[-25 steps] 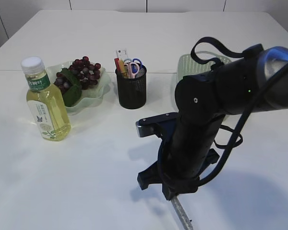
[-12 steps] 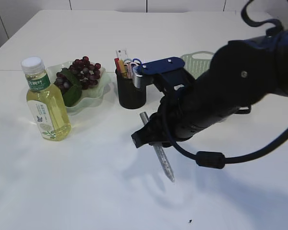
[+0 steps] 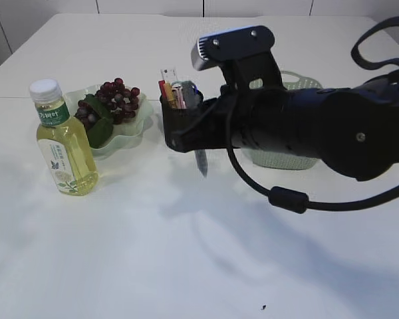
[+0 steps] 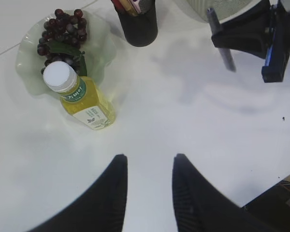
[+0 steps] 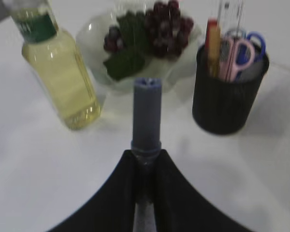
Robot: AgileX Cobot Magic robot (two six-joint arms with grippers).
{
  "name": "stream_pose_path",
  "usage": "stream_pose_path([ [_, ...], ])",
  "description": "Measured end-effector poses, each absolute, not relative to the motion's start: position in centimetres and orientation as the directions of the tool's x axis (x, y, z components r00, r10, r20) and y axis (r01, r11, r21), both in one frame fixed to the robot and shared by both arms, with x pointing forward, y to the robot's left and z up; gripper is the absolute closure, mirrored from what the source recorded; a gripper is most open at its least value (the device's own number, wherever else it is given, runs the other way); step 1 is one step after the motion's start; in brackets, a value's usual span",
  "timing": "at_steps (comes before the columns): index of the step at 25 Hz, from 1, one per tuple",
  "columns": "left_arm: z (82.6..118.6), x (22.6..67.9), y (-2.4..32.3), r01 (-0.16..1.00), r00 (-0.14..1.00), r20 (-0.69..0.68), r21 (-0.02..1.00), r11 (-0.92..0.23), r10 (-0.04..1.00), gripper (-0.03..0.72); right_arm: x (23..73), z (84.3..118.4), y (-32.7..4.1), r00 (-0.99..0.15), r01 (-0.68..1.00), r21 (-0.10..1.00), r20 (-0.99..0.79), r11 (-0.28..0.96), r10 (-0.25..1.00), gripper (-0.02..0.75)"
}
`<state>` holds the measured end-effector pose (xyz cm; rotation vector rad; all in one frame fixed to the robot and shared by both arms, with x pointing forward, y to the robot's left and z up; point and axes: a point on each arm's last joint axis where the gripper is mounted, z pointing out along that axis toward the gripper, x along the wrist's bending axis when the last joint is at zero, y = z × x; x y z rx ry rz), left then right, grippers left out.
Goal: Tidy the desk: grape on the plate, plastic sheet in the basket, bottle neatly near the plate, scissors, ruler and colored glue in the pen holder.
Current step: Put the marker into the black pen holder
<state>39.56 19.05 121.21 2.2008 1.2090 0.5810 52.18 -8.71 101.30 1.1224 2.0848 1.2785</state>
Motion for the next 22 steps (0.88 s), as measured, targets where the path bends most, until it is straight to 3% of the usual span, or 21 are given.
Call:
stream_pose_path([
  [13, 121.2, 39.6, 19.1, 0.614, 0.495, 0.116, 0.654, -0.442, 0.861, 0.453, 60.0, 102.9, -6.8, -0.515, 0.175, 0.972, -0.044, 0.156, 0.856, 0.648],
  [22, 121.2, 39.6, 19.2, 0.616, 0.492, 0.124, 0.651, -0.445, 0.862, 0.454, 65.8, 101.8, -6.9, -0.454, 0.145, 0.981, -0.049, 0.128, 0.890, 0.648],
])
